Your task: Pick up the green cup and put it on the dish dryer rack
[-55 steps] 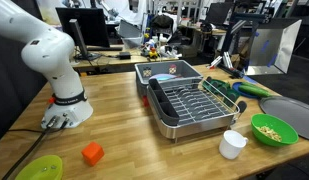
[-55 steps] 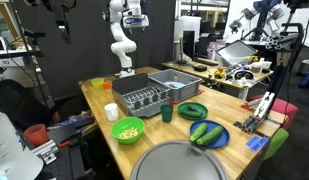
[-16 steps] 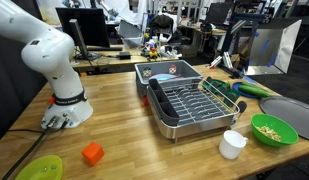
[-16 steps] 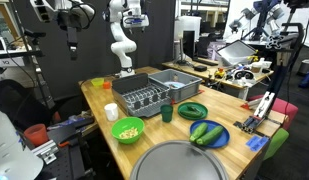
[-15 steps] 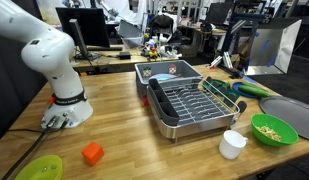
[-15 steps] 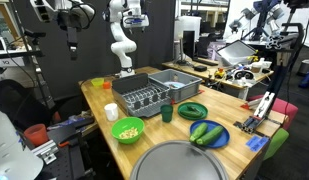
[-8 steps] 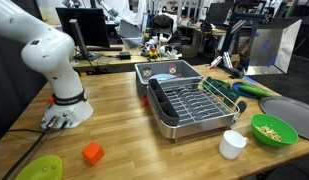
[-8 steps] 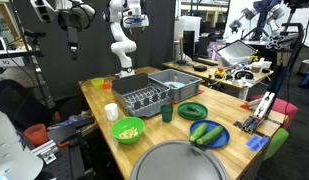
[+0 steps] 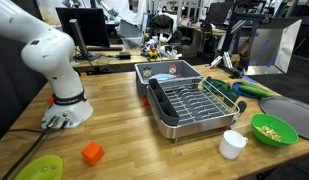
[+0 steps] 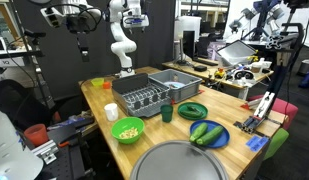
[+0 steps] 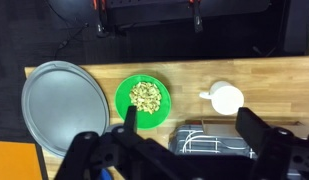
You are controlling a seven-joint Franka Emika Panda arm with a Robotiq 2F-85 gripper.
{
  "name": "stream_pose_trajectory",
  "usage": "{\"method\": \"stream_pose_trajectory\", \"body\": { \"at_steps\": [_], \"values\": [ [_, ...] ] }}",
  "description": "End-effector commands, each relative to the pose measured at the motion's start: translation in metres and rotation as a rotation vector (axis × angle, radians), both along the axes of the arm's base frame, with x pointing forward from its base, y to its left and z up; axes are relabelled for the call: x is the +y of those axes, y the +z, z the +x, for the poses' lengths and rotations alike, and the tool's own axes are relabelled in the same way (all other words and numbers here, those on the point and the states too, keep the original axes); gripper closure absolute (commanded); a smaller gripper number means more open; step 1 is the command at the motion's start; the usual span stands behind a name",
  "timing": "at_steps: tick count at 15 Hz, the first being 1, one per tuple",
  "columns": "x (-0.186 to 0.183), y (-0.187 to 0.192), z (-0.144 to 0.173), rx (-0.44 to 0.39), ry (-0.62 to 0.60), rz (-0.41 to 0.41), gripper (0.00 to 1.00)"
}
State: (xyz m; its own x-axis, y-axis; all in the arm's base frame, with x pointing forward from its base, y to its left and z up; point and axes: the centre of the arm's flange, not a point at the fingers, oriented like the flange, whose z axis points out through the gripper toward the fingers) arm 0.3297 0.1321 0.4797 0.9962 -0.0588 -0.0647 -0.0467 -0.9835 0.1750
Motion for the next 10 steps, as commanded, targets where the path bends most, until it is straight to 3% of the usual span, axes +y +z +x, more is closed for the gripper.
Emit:
{"method": "stream_pose_trajectory", "body": {
  "at_steps": [1, 10],
  "values": [
    [-0.012, -0.01, 0.012, -0.042, -0.019, 0.019, 0.0],
    [-0.022, -0.014, 0.02, -0.055, -0.046, 0.047, 0.0]
  ]
}}
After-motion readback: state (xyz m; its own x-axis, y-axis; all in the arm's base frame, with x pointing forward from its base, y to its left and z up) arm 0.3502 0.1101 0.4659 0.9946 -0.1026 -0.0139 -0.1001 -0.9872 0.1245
